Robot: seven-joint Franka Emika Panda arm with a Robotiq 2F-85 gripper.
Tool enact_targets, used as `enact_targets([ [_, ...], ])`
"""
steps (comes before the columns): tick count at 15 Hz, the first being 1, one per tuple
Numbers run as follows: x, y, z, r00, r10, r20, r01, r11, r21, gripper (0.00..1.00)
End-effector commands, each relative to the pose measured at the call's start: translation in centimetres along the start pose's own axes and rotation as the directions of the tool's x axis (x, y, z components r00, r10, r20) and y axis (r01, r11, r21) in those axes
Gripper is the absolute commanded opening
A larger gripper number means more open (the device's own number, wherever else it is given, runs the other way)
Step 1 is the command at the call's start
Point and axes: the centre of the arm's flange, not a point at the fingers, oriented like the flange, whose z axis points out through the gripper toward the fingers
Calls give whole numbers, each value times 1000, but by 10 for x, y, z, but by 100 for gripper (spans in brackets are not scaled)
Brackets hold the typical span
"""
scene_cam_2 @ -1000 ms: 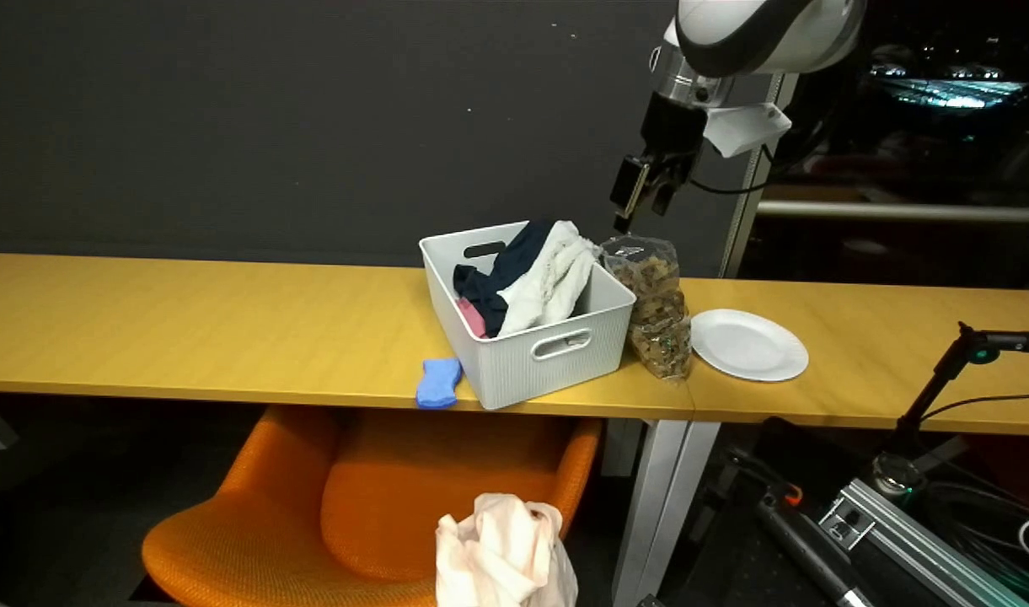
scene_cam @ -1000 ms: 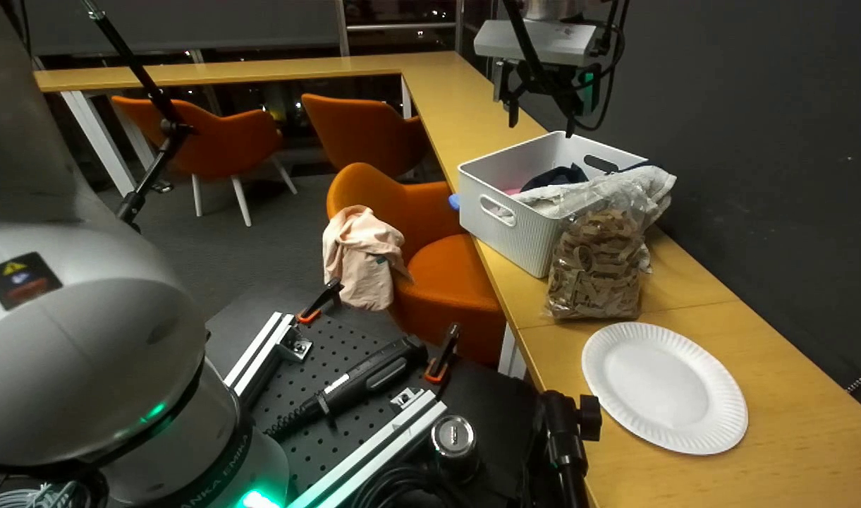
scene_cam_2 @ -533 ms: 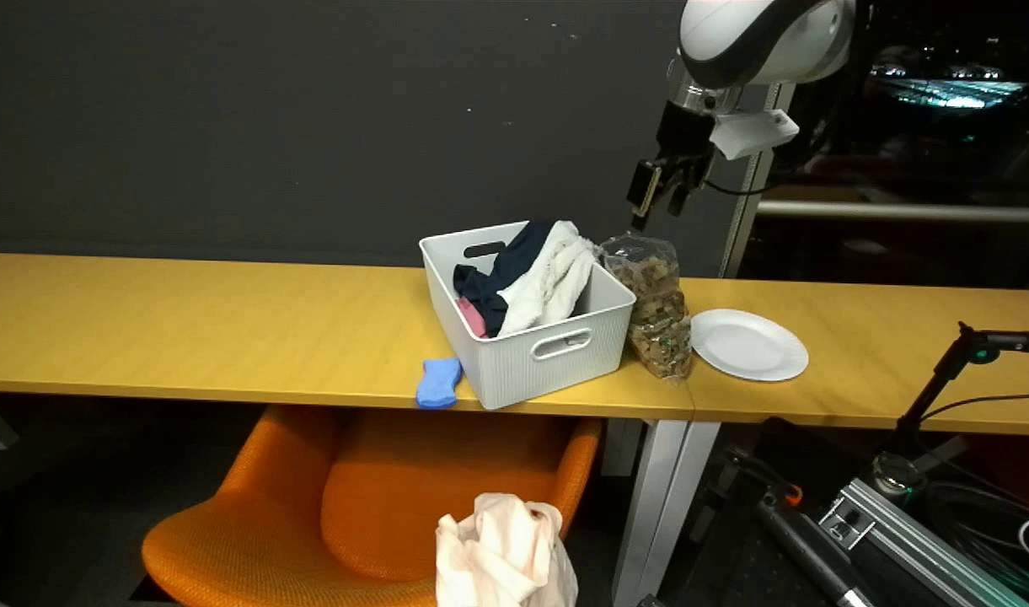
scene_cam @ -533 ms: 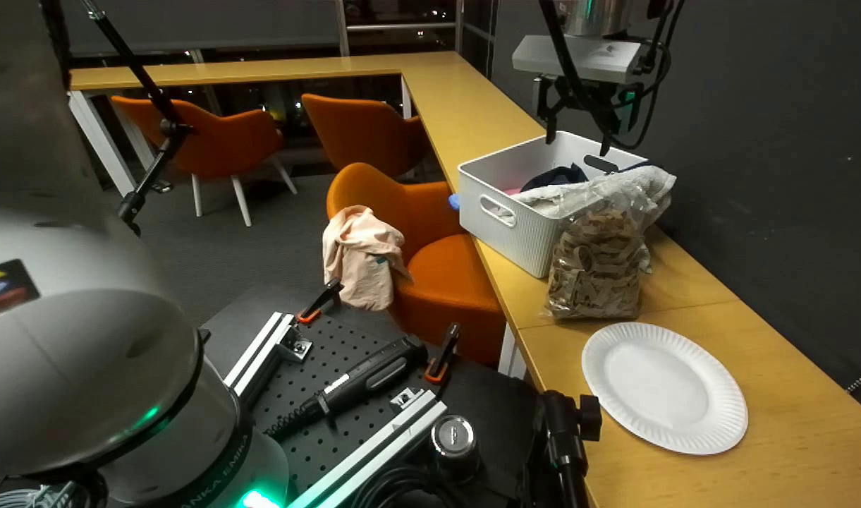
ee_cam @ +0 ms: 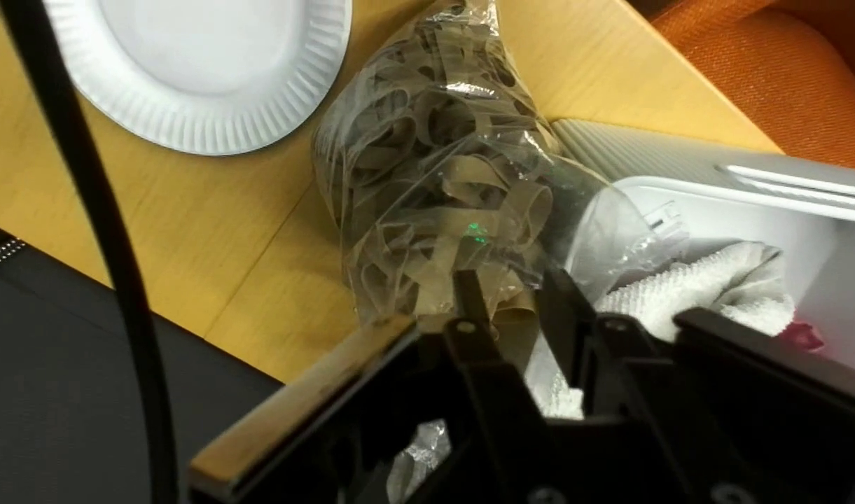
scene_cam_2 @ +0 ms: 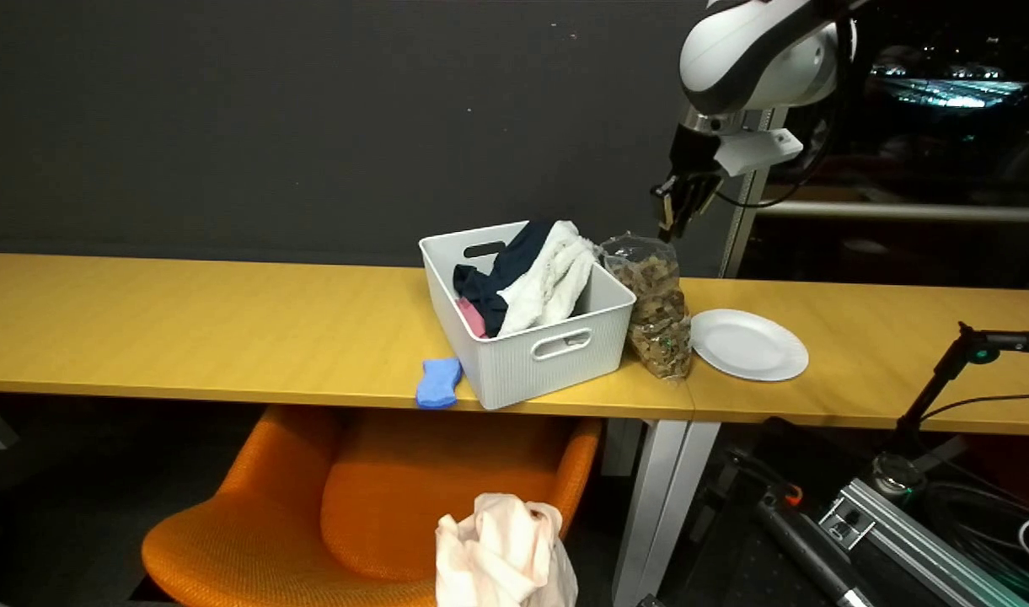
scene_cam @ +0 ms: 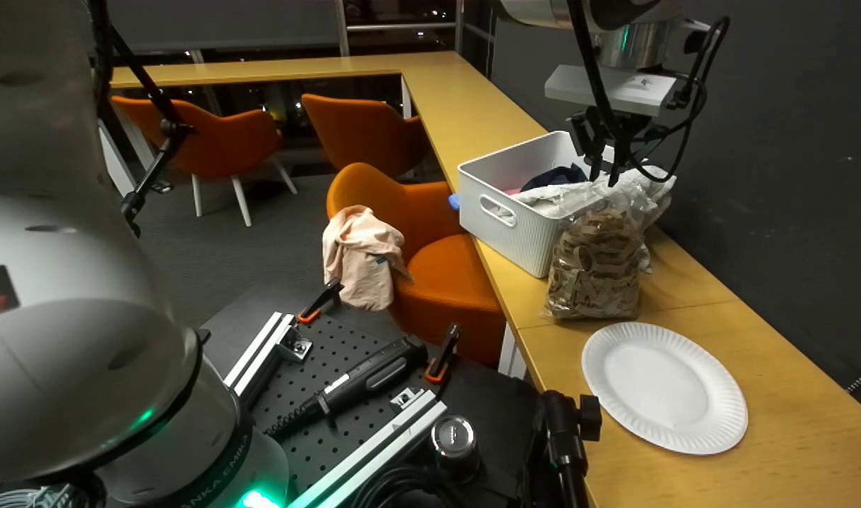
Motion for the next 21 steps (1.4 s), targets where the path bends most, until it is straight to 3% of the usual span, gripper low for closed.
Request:
enact_targets([
  [1, 15, 7, 12, 1000, 6, -7, -6, 1000, 4, 1],
  [14, 30, 1, 50, 997, 12, -80, -8, 999, 44, 0],
  [19, 20, 9, 50, 999, 7, -39, -7, 1000, 2, 0],
  [20, 19, 12, 51, 999, 3, -37, -3, 1000, 6, 3],
  [21, 17, 15, 53, 999, 10, -33, -10, 1000, -3, 25],
])
